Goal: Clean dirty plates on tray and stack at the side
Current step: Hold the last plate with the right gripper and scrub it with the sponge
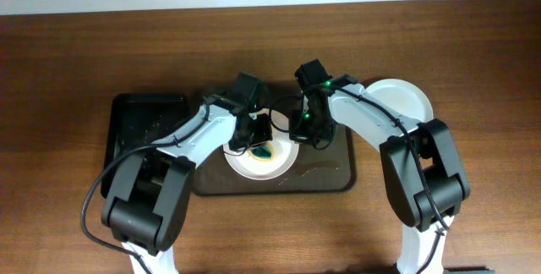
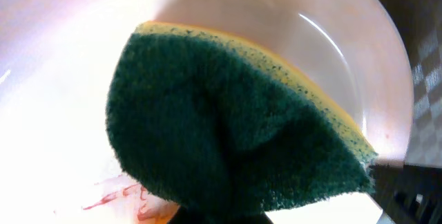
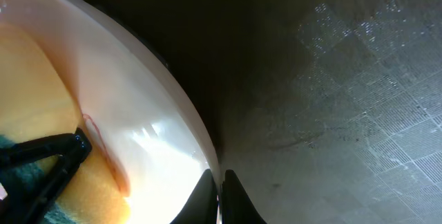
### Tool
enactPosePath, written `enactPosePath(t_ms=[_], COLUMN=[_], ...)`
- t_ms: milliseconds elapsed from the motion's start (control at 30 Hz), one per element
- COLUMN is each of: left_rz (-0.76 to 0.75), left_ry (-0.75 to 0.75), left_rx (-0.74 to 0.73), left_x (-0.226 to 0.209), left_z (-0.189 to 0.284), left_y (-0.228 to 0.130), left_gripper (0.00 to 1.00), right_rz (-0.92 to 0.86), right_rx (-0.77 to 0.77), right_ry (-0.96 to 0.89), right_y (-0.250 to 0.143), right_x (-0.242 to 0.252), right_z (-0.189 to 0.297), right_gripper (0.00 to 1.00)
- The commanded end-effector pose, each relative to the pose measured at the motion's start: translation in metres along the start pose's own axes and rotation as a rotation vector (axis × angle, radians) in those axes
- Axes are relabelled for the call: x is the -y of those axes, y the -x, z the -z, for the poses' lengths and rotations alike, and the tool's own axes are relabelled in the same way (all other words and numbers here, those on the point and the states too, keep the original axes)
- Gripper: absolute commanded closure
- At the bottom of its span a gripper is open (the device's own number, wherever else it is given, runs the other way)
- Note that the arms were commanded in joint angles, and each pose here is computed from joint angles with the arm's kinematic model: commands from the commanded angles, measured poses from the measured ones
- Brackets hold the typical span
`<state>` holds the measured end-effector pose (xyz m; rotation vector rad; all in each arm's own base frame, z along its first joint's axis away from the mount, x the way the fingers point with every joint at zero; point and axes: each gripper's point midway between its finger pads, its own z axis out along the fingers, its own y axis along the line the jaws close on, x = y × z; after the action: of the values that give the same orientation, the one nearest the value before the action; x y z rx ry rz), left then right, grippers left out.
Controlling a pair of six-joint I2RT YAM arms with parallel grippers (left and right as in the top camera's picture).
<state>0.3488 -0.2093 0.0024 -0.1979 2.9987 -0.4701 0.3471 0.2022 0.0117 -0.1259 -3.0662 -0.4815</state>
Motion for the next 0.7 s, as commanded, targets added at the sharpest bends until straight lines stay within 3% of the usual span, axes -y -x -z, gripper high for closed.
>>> enactPosePath(t_ms=[0,67,133,300,400,533,667], left_rz=[0.138,0.144,0.248,0.354,0.227,0.076,0.093], left_ry=[0.249,0.332,0.422,0.442,0.332,0.187,0.144], left_rx=[0.003,0.036,0.035,0.001,-0.045,0.016,-0.076], left_x=[-0.057,-0.078,-0.104,-0.13,-0.094,-0.03,-0.023], left_z=[-0.04,-0.039,-0.029,-0.02,-0.032,-0.05,-0.055], left_y=[-0.035,-0.036,-0.038,-0.036,-0.045,-0.047,-0.073], left_gripper=[1.0,1.0,1.0,1.0,1.0,1.0,1.0], right_rz=[-0.04,-0.042,-0.042,-0.043,-0.042,-0.042,-0.042], right_rx=[0.013,0.011,0.008,0.006,0.007,0.006,0.006], right_ry=[-0.071,-0.077,-0.079,-0.08,-0.079,-0.08,-0.08], right_y=[0.002,0.001,0.0,-0.001,-0.001,-0.001,-0.001], right_x=[0.013,0.016,0.017,0.017,0.017,0.017,0.017], right_z=[-0.007,-0.008,-0.009,-0.009,-0.009,-0.009,-0.009], right_gripper=[0.95,0.96,0.95,0.96,0.96,0.96,0.96])
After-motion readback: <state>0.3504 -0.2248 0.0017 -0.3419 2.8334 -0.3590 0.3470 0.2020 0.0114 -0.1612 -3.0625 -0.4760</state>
